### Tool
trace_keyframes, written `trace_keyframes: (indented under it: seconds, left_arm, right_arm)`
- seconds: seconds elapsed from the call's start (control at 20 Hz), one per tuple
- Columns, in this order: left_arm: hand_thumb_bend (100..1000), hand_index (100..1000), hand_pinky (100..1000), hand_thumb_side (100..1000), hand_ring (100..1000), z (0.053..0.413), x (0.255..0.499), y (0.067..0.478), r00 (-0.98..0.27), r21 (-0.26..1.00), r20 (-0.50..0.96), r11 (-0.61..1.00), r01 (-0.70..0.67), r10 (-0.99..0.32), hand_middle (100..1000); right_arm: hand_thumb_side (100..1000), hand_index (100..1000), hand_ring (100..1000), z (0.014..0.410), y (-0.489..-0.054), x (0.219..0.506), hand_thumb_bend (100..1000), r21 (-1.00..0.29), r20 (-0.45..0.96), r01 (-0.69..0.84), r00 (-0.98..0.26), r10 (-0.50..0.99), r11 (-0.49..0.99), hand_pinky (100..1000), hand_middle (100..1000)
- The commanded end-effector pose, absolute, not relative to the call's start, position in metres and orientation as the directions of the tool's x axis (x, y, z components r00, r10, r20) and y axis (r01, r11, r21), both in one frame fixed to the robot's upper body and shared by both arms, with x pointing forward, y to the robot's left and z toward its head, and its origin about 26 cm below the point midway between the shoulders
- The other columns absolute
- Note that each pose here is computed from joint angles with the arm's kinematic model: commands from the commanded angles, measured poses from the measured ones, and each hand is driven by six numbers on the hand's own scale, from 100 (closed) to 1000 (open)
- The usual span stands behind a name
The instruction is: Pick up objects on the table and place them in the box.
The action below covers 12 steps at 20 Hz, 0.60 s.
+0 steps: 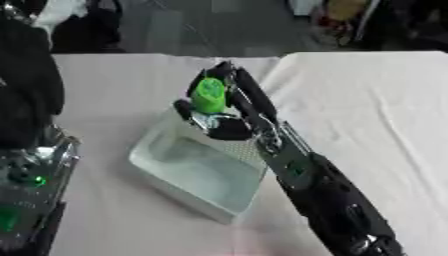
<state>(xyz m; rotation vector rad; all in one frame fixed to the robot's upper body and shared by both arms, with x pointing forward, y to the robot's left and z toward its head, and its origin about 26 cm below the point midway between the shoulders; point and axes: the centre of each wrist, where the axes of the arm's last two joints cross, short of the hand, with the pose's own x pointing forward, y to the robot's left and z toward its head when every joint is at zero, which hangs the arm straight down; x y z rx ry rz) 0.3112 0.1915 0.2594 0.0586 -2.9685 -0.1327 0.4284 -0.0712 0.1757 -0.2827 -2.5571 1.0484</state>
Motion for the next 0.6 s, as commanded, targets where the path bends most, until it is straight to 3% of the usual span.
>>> trace_keyframes:
  seconds: [0.05,0.35,0.6]
  left_arm:
    - [284,790,528,1000,676,0.2682,0.3085,0.193,-0.99,0.097,0.134,0.995,-0.039,-0.052,802]
    - [284,790,528,1000,676,0.2684,0.3085,0.1928,-0.99,0.097,0.133,0.995,-0.039,-0.052,802]
    - [284,790,528,1000,676,0.2685,0.3085,0.1927,-0.99,0.096,0.133,0.995,-0.039,-0.051,802]
  right_arm:
    - [774,511,153,0.1839,-0.0687,0.4271,386,-0.705,0.201,0.091,-0.926,0.321,0.704,100,293]
    - [819,639,360,0.1818,-0.0676,0.4274,415,-0.716,0.181,0.106,-0.927,0.33,0.69,100,442]
    - [857,699,416,0.1805,-0.0678,0.4279,438,-0.722,0.176,0.105,-0.928,0.329,0.684,100,491]
